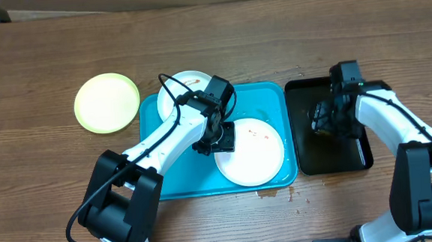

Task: Clean dirty plates on tray and stack at the side
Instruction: 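Reach the right gripper into the black tray and grasp the sponge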

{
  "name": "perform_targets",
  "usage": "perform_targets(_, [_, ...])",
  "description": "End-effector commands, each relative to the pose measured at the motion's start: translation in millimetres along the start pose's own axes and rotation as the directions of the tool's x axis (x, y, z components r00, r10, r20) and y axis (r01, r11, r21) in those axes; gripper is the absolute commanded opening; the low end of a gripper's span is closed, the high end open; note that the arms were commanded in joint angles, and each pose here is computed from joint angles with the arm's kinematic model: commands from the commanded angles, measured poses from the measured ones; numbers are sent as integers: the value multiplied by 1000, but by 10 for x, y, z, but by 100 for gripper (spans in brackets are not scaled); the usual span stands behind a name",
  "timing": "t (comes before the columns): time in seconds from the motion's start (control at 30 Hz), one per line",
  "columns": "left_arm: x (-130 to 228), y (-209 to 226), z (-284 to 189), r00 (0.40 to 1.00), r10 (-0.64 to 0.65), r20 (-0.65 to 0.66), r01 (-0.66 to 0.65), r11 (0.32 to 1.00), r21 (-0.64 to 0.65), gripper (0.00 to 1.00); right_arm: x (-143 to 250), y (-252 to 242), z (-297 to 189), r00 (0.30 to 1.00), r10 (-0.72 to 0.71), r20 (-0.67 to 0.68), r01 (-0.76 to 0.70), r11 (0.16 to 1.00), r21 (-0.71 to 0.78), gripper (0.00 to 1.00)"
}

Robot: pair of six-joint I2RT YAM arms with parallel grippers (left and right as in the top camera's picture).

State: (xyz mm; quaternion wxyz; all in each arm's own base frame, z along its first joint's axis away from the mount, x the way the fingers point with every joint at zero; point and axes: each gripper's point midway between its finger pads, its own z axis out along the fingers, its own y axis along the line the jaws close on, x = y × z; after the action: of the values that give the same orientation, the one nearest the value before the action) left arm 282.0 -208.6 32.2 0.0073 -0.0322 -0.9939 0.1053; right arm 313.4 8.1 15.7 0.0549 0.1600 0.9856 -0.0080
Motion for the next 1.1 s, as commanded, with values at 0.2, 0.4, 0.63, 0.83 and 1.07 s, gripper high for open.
perform_targets(0.2, [43, 159, 128, 999, -42, 9, 43, 996, -73, 52, 192, 135, 76, 998, 4, -62, -10, 996, -89, 10])
perform_targets(0.4, [-5, 141, 165, 999, -36, 34, 38, 998, -59, 63, -99, 234, -170, 1000, -26, 1, 26, 994, -111, 50])
perform_targets(0.63, [39, 178, 228, 999, -38, 28, 40, 997, -62, 63, -335, 144, -239, 994, -58, 93, 62, 997, -37, 60])
perform_targets(0.83, [11, 164, 234, 999, -36, 40, 38, 998, -54, 62, -260, 124, -74, 994, -55, 99, 59, 997, -40, 61])
perform_targets(1.07, [-37, 146, 232, 998, -31, 59, 34, 998, -48, 52, -109, 125, 111, 995, -56, 83, 61, 996, -64, 4])
